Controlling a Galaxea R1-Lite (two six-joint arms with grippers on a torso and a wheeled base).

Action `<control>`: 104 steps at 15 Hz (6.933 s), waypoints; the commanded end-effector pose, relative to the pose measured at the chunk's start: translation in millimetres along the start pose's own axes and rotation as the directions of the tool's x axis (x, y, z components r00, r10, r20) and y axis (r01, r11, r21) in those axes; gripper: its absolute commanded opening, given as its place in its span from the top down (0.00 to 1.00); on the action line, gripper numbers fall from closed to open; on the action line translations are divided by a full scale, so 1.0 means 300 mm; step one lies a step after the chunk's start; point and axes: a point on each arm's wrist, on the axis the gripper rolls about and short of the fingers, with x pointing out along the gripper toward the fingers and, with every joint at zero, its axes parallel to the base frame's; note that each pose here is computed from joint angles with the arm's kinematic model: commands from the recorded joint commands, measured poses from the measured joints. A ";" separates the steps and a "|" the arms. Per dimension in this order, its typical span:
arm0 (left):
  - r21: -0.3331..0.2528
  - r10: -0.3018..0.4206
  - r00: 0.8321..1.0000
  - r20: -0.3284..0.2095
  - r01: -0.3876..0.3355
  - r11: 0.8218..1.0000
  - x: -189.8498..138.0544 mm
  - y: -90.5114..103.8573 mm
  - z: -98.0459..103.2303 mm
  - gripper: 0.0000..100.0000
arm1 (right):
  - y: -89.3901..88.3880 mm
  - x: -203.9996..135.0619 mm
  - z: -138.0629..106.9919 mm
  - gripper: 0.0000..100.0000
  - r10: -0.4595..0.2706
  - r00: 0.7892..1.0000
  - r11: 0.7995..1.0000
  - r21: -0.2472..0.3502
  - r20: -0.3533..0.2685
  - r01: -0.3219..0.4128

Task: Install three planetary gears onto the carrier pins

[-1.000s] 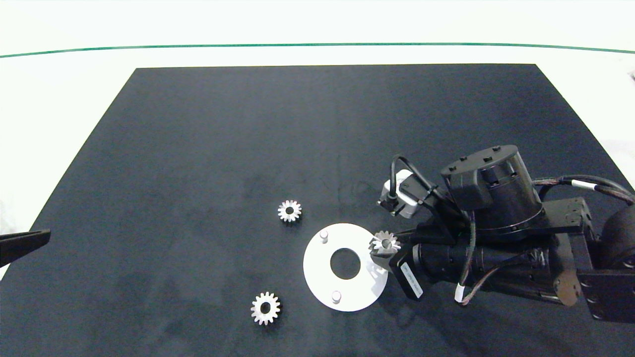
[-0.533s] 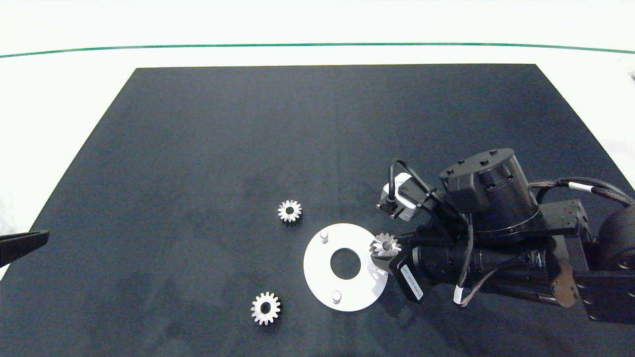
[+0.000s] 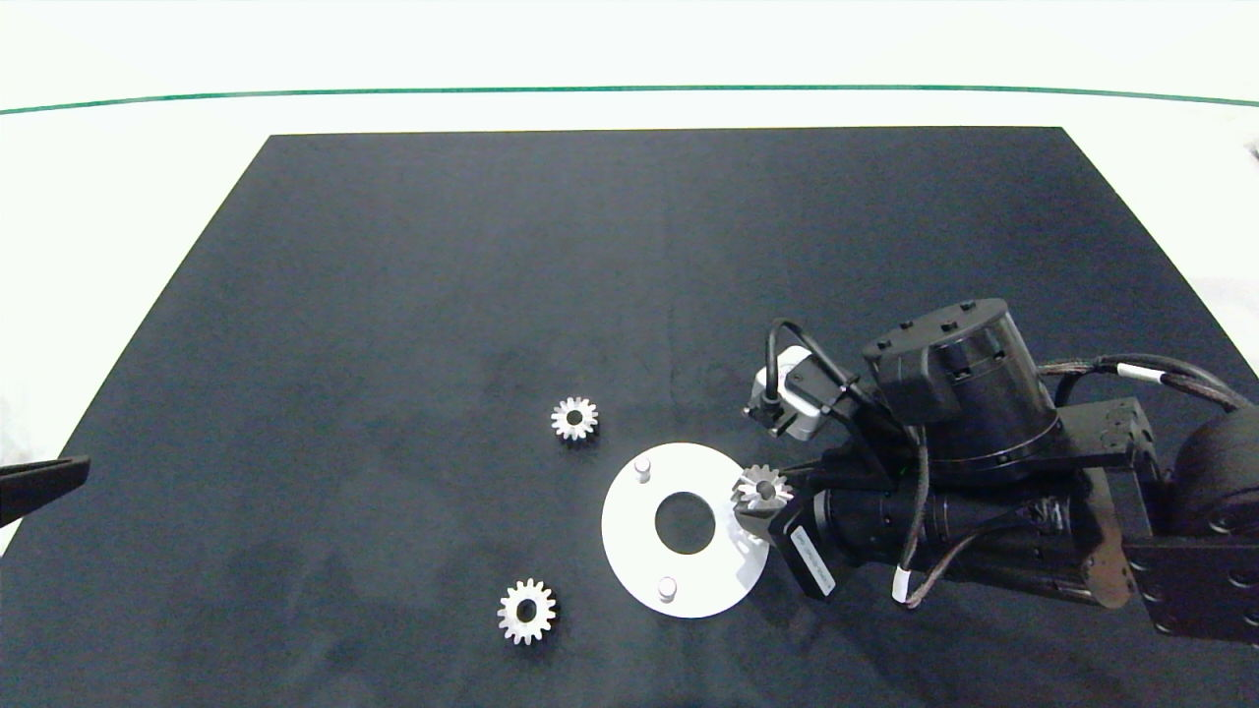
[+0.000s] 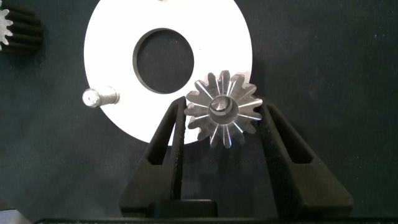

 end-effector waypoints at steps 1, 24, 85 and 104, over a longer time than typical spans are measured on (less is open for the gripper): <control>0.001 -0.001 1.000 -0.003 0.001 1.000 0.000 0.000 -0.001 0.00 | 0.001 0.003 -0.002 0.72 -0.001 1.000 1.000 -0.002 -0.005 0.001; 0.238 -0.457 0.885 -0.096 0.466 0.852 0.033 -0.153 -0.079 0.00 | -0.169 -0.601 -0.103 0.00 -0.316 0.869 0.944 0.219 0.380 0.248; 0.463 -0.481 0.840 -0.251 0.540 0.703 0.464 -0.699 -0.259 0.65 | -0.159 -0.638 -0.131 0.00 -0.249 0.869 0.963 0.203 0.429 0.175; 0.496 -0.579 0.803 -0.139 0.563 0.662 0.339 -0.722 -0.103 0.75 | -0.158 -0.653 -0.135 0.00 -0.244 0.863 0.965 0.199 0.443 0.171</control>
